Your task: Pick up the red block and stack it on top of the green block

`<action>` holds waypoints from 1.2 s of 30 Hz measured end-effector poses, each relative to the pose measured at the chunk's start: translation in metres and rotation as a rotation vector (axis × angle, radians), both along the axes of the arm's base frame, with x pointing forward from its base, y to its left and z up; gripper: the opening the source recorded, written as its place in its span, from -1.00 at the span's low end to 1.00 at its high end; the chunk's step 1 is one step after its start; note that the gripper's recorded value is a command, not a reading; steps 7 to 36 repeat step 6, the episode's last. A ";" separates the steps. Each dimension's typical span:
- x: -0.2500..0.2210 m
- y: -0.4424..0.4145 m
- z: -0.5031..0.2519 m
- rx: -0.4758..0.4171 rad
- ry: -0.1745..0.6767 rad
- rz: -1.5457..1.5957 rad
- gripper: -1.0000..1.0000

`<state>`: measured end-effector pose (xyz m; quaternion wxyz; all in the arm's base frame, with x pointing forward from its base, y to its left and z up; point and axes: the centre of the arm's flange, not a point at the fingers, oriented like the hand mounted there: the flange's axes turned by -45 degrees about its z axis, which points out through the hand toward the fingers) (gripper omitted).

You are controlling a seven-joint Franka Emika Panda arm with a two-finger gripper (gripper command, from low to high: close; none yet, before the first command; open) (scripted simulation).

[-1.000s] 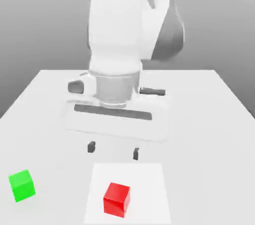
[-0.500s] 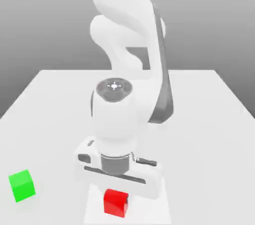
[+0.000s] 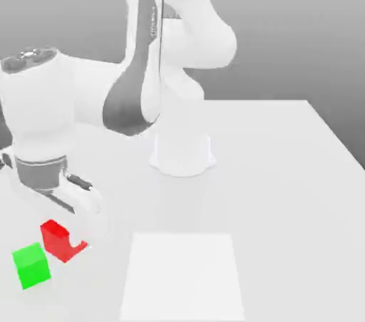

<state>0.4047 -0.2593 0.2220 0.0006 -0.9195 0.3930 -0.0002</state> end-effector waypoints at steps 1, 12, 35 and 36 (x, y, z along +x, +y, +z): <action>-0.004 -0.009 -0.012 0.000 0.000 -0.019 -1.00; -0.008 -0.015 -0.035 -0.001 0.000 -0.034 1.00; -0.008 -0.015 -0.035 -0.001 0.000 -0.034 1.00; -0.008 -0.015 -0.035 -0.001 0.000 -0.034 1.00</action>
